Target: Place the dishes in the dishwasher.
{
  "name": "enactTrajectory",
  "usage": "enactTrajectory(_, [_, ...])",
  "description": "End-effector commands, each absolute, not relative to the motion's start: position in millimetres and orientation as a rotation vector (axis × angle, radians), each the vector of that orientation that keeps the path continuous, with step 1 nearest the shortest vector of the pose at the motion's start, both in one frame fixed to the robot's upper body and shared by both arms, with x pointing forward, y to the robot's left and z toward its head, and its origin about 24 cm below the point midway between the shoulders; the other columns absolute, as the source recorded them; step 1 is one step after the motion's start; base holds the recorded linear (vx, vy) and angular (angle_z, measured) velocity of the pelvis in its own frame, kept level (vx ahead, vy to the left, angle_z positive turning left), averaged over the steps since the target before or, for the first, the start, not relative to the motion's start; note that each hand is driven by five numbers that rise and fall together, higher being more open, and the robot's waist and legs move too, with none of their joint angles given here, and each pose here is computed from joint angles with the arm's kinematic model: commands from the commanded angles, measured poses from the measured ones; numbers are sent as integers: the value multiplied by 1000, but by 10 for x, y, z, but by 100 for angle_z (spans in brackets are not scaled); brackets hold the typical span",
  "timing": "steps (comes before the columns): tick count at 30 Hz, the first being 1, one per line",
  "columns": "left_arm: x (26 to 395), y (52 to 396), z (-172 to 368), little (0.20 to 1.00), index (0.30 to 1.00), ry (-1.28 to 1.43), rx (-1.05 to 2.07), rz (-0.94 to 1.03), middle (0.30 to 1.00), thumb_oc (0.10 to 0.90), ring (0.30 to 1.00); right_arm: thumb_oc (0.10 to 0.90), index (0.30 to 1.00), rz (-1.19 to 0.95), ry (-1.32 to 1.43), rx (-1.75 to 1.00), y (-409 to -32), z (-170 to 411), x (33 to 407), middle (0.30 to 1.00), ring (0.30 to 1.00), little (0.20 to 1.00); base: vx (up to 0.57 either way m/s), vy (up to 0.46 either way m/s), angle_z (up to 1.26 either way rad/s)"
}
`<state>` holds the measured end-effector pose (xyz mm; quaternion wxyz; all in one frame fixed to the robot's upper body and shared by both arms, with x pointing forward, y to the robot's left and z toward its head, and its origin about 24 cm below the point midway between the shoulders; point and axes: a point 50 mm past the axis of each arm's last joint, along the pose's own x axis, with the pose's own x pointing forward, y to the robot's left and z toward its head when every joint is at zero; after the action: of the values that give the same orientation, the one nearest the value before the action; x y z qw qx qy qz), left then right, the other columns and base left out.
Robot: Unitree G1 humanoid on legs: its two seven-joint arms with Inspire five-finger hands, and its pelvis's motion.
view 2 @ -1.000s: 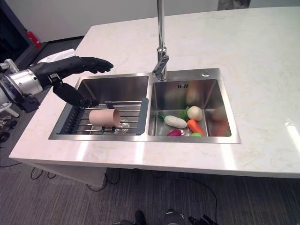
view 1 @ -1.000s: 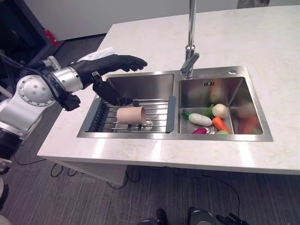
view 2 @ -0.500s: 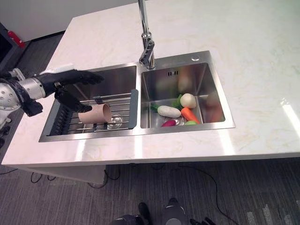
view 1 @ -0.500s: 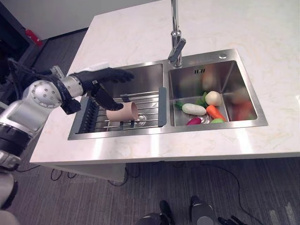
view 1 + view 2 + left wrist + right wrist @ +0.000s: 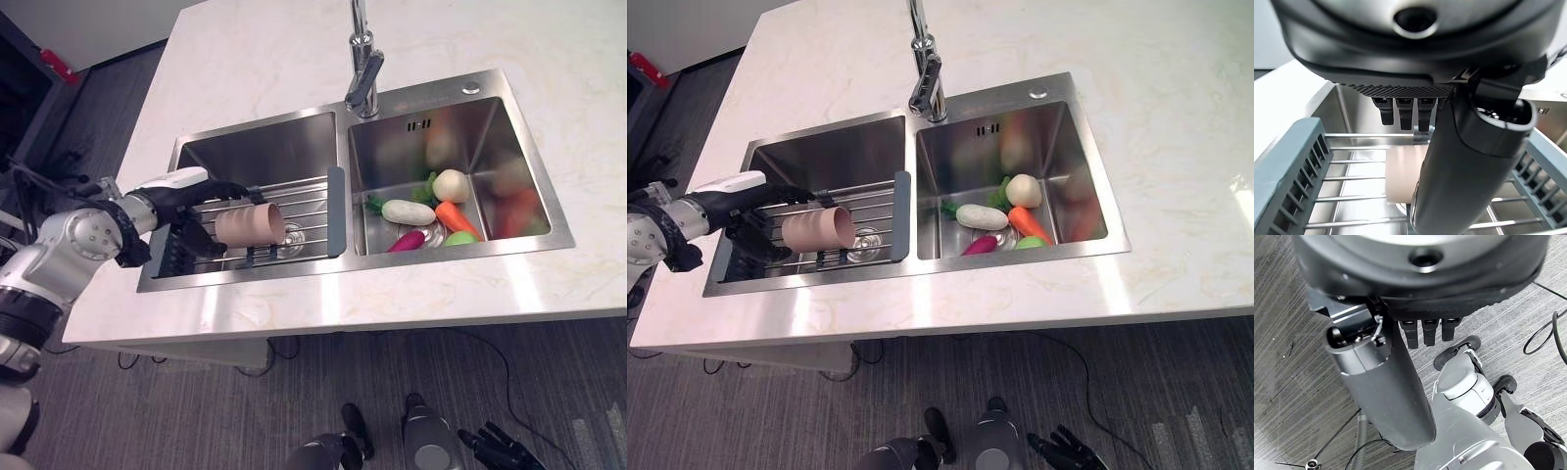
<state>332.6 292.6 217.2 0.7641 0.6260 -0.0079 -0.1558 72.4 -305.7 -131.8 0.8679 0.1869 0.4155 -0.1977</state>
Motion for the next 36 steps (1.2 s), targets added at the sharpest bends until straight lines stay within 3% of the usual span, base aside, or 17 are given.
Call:
enactTrajectory(1, [3218,3162,2789,900,900,-234,1416,-40,900,800,900,800,900,-447,826,349,-3271,-1206,591,900,900,900,12,54,-1])
enactTrajectory(26, [3312,3034,2464,900,900,-207,1178,-66,900,800,900,800,900,-413,816,295,-3349,-1133,674,900,900,900,11,17,-3])
enactTrajectory(36, [3301,3145,2480,900,900,-176,1299,-11,900,800,900,800,900,-354,736,240,-3433,-992,895,900,900,900,-29,30,-5])
